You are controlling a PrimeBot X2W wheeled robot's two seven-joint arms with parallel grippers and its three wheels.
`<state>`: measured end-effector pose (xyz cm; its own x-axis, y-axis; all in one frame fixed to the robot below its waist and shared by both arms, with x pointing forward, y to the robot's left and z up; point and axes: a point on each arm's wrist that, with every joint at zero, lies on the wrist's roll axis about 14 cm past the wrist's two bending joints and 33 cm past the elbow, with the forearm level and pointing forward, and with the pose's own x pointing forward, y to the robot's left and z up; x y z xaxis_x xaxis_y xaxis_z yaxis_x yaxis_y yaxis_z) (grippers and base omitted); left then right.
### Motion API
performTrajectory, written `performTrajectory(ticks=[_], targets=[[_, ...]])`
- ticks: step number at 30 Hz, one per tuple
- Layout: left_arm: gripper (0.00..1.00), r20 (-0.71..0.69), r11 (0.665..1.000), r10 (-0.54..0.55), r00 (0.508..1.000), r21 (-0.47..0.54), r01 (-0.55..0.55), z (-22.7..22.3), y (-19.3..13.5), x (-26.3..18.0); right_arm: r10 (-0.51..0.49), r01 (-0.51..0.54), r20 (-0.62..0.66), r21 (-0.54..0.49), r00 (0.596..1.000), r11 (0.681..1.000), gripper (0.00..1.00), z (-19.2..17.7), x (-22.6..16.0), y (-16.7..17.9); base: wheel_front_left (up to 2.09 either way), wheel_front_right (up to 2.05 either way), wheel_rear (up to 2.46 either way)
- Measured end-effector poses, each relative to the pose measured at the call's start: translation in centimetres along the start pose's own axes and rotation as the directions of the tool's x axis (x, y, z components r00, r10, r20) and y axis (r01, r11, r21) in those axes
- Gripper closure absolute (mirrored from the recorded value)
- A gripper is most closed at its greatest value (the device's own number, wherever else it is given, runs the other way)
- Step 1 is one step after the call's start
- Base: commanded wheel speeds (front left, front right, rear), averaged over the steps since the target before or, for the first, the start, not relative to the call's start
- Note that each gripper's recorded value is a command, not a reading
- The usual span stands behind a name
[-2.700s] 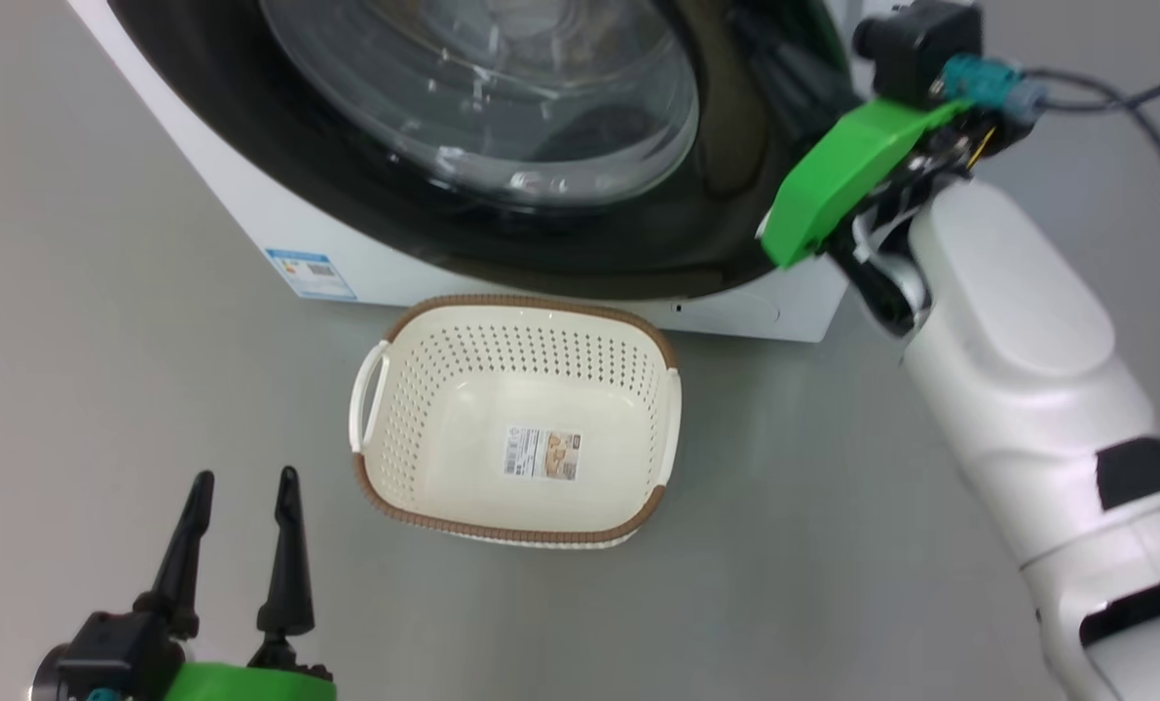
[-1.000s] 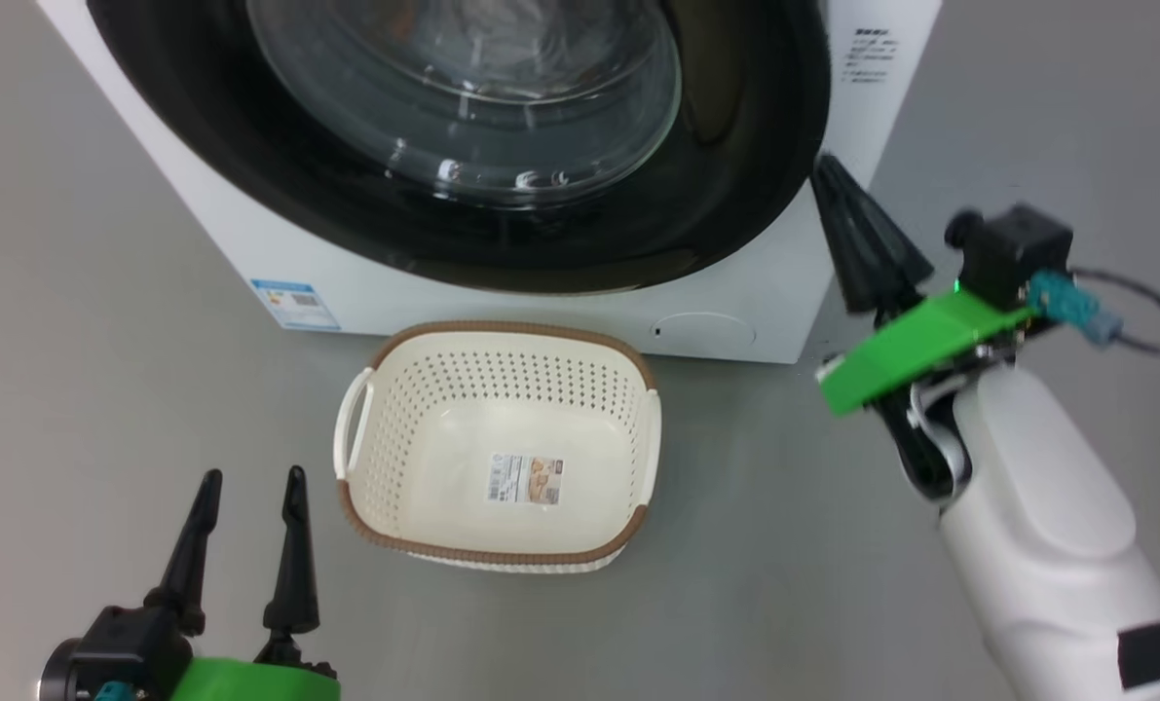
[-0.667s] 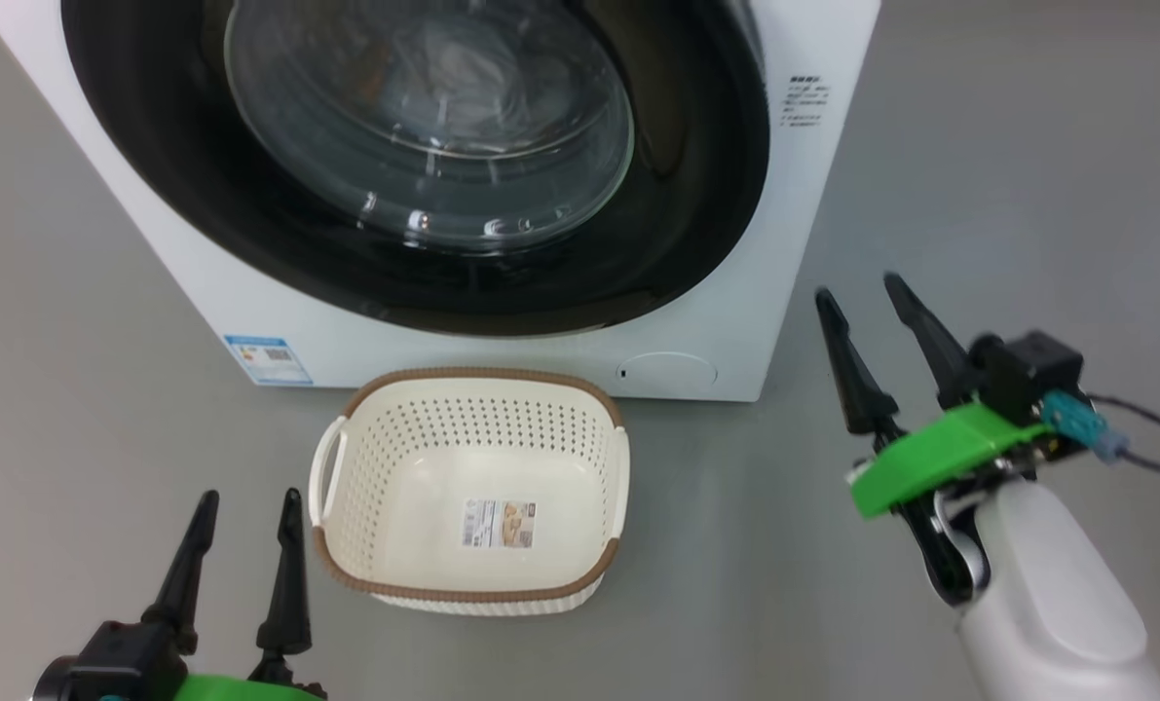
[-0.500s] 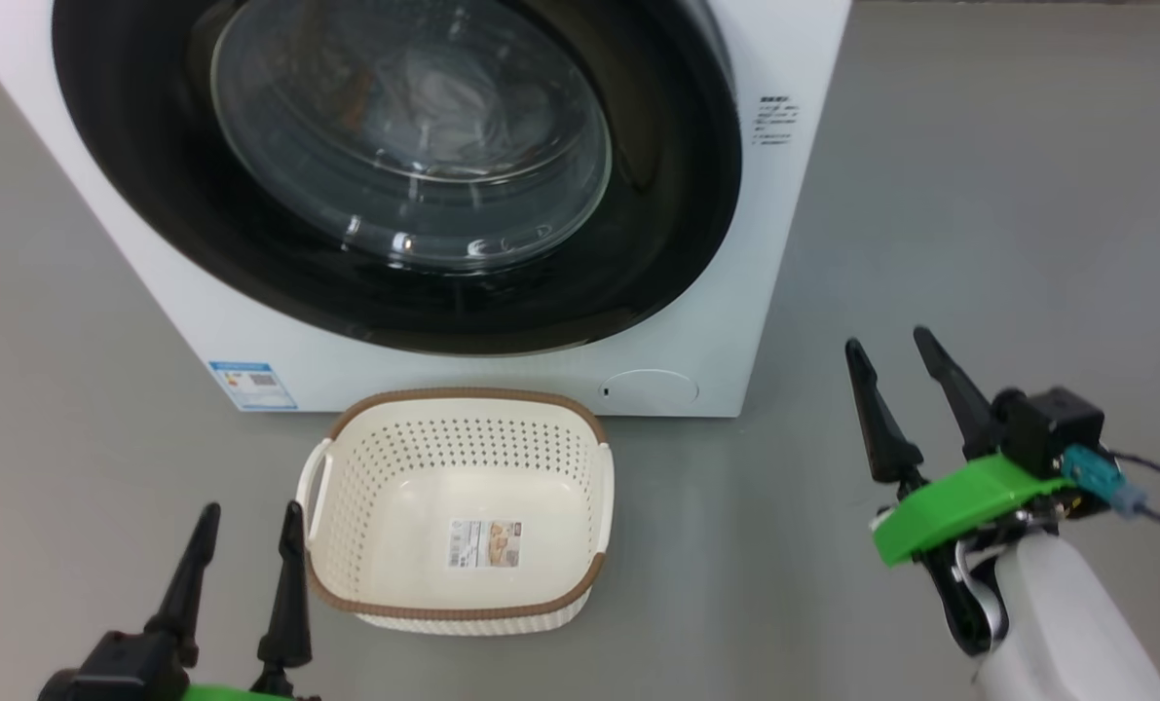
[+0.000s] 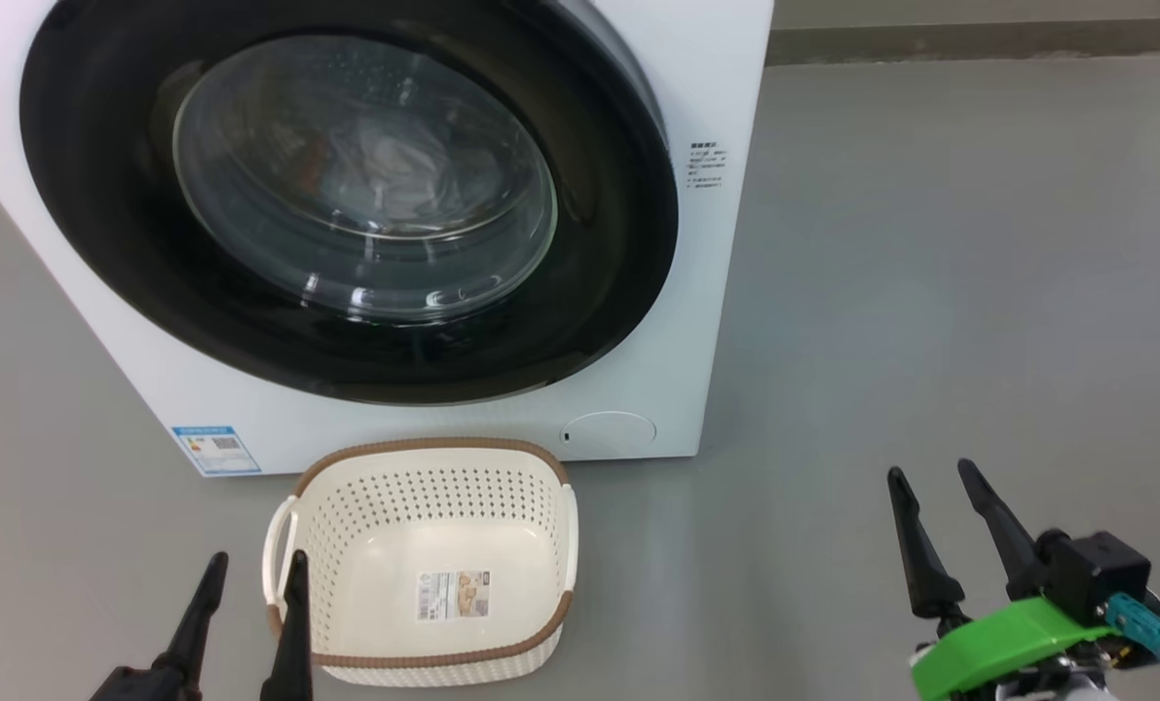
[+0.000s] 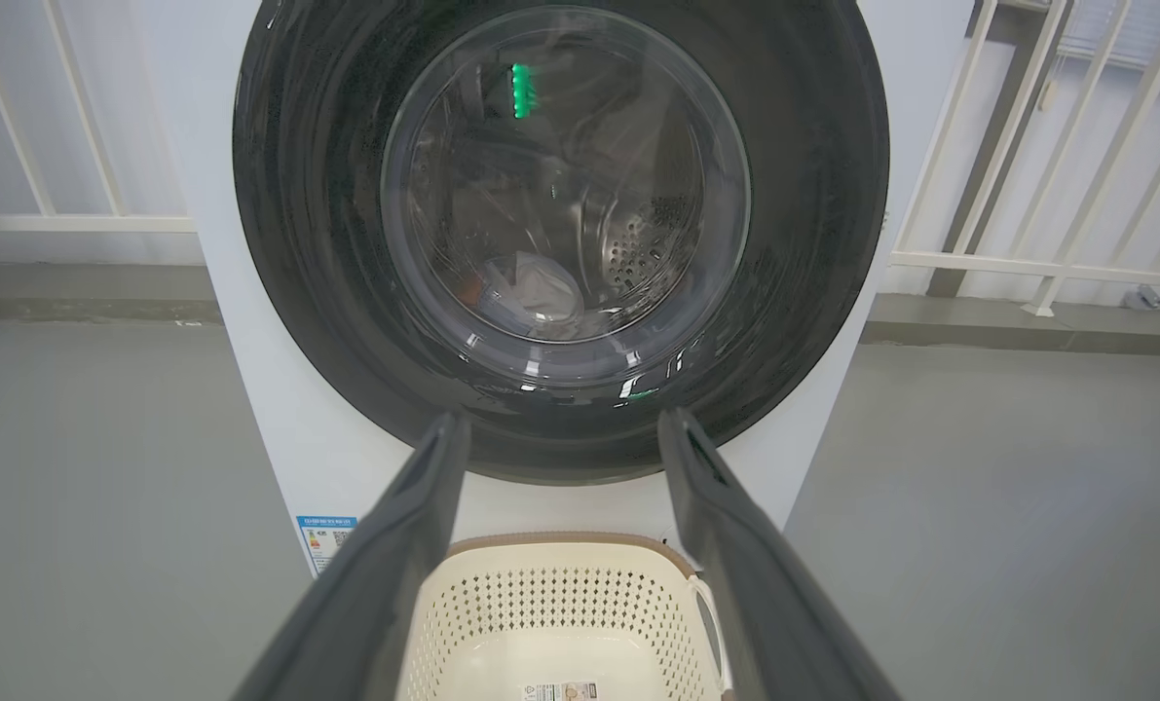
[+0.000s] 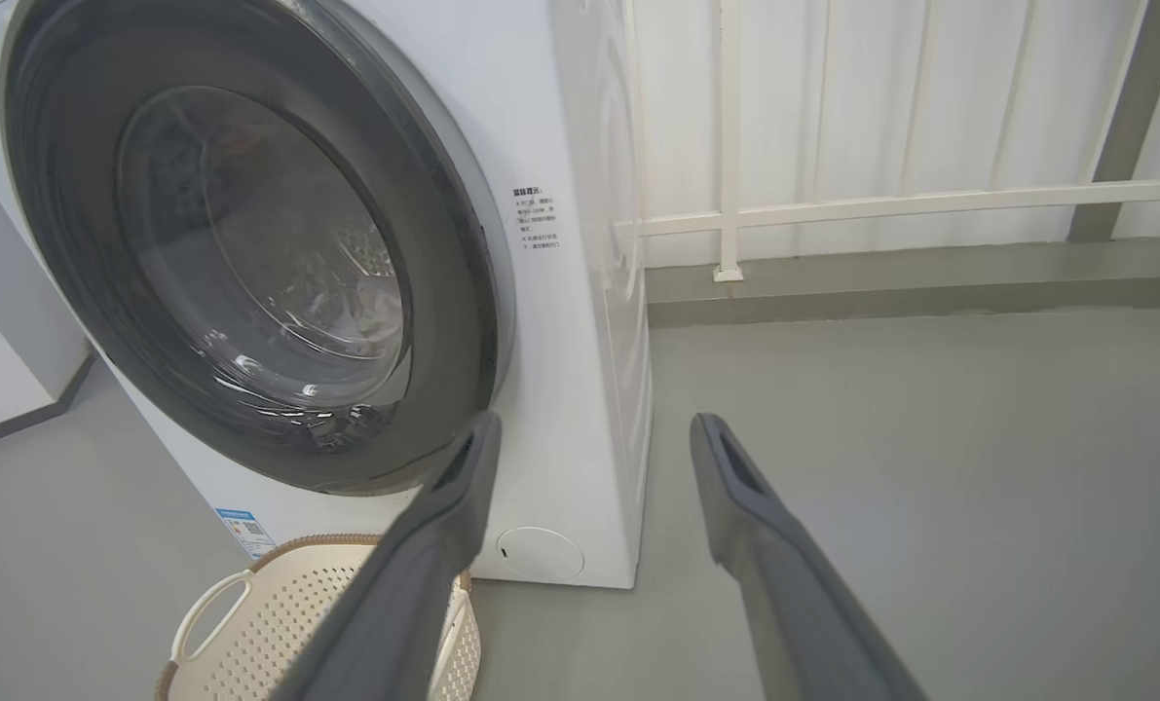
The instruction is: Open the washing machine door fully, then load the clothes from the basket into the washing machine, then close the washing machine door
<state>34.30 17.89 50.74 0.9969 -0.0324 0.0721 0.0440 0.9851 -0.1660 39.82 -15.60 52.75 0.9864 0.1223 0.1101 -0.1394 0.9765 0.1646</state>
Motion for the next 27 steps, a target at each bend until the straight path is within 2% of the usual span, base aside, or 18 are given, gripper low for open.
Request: performTrajectory(ticks=[12, 27], targets=[[0.00, -0.002, 1.000, -0.025, 1.000, 0.002, 0.025, 0.0, -0.6, -0.3, -0.056, 0.055, -0.018, -0.046, 0.998, 0.997, 0.00, 1.5, -3.2, -1.5, 0.00, 0.00, 0.00], [0.00, -0.011, 1.000, -0.008, 1.000, -0.002, 0.008, -0.3, -0.4, -0.8, -0.062, 0.061, -0.030, -0.043, 0.998, 0.997, 0.00, 1.5, -3.5, -1.7, 0.00, 0.00, 0.00]])
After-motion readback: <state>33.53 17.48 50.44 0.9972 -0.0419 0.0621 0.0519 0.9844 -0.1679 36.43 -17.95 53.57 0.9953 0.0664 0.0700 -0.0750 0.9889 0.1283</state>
